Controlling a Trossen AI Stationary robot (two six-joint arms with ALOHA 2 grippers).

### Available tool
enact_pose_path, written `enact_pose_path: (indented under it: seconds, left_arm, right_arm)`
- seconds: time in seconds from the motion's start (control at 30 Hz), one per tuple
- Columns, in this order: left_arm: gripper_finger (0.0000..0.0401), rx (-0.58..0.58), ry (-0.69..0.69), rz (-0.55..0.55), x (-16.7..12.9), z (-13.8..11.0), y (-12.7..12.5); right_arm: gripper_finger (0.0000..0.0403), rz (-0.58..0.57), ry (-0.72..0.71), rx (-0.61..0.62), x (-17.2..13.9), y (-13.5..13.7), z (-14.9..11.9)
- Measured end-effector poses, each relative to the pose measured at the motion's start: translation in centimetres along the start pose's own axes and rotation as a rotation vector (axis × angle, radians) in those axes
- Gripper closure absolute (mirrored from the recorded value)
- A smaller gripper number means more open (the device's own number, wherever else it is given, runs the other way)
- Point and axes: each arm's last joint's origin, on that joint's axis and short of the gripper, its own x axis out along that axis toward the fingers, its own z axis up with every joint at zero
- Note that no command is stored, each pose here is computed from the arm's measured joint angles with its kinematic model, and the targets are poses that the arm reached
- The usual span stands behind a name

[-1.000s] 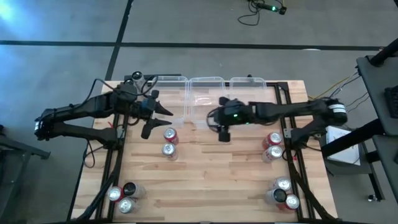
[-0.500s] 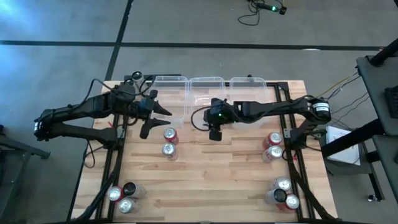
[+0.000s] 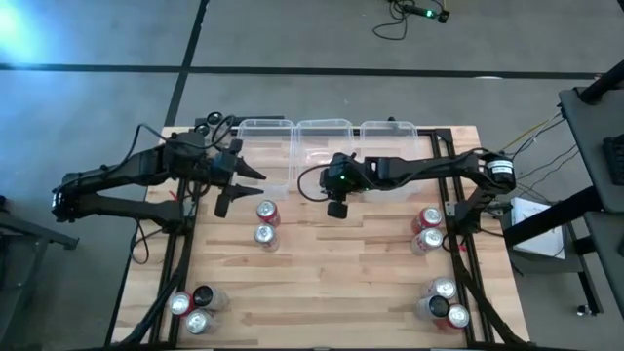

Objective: Sort soda cans
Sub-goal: Adjust the middle transparent bin on the table

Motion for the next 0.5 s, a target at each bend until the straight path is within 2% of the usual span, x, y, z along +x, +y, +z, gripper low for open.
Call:
enact_pose_path:
  seconds: [0.27,0.5]
  left_arm:
    - [0.0250,0.001,-0.004,0.001,-0.14,0.03,-0.04]
    - [0.0250,0.001,-0.004,0.001,-0.14,0.03,-0.04]
  right_arm:
    - [0.0344,0.000,0.001,0.013,-0.03,0.00,0.00]
    - [0.0340,0.011,0.003,-0.022,-0.07,0.03,-0.03]
